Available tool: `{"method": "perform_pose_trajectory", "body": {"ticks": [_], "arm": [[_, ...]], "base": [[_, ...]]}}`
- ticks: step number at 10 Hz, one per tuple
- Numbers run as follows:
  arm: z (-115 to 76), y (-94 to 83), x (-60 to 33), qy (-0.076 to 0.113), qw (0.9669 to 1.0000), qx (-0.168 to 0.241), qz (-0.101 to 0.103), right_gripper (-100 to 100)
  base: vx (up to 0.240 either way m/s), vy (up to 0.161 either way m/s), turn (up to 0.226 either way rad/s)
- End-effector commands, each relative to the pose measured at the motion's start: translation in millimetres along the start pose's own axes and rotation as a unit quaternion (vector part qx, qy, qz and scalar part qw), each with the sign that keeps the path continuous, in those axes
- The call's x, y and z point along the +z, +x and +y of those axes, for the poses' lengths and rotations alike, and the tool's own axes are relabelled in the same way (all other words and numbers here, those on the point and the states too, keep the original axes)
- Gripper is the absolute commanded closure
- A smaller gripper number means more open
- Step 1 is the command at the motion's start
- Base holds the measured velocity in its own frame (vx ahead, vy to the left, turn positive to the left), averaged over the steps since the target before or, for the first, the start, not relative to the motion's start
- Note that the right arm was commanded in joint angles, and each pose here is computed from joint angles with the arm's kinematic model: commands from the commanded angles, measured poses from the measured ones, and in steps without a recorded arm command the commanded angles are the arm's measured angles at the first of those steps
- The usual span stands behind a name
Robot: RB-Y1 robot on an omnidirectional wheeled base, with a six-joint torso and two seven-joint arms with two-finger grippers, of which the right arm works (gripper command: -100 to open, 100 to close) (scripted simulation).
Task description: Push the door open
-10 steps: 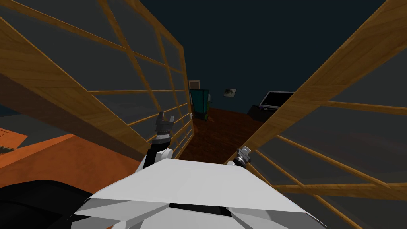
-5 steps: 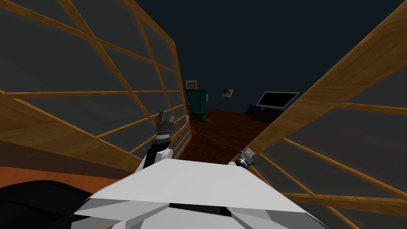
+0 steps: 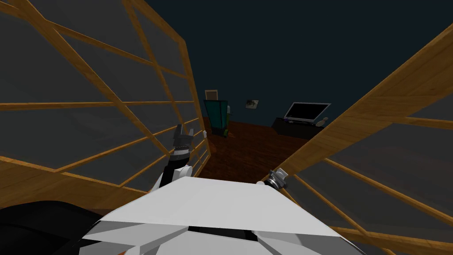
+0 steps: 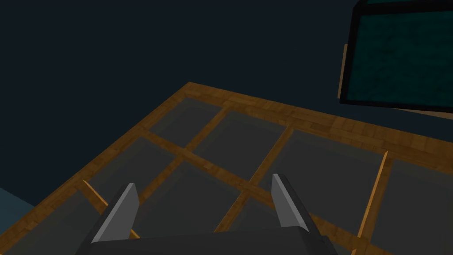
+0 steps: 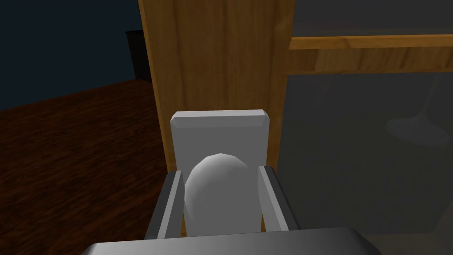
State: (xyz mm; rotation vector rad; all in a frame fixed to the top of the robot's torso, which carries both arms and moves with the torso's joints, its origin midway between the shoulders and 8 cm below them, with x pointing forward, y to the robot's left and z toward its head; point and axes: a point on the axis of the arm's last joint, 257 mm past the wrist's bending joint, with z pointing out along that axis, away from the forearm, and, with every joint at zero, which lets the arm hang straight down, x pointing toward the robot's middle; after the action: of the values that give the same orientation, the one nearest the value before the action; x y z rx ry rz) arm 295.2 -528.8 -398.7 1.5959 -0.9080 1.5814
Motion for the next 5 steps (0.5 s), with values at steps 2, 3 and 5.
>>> {"method": "perform_pose_trajectory", "body": {"ticks": [2, 3, 5], "arm": [[23.3, 2.4, 8.4, -0.027, 0.9996, 0.0, 0.006, 100], [32.1, 2.1, 9.7, -0.038, 0.9993, 0.001, 0.005, 100], [46.8, 1.3, 11.4, -0.056, 0.9984, 0.002, 0.004, 100]], "base": [[0.169, -0.109, -0.035], [0.198, -0.104, -0.053], [0.196, -0.095, -0.053]]}}
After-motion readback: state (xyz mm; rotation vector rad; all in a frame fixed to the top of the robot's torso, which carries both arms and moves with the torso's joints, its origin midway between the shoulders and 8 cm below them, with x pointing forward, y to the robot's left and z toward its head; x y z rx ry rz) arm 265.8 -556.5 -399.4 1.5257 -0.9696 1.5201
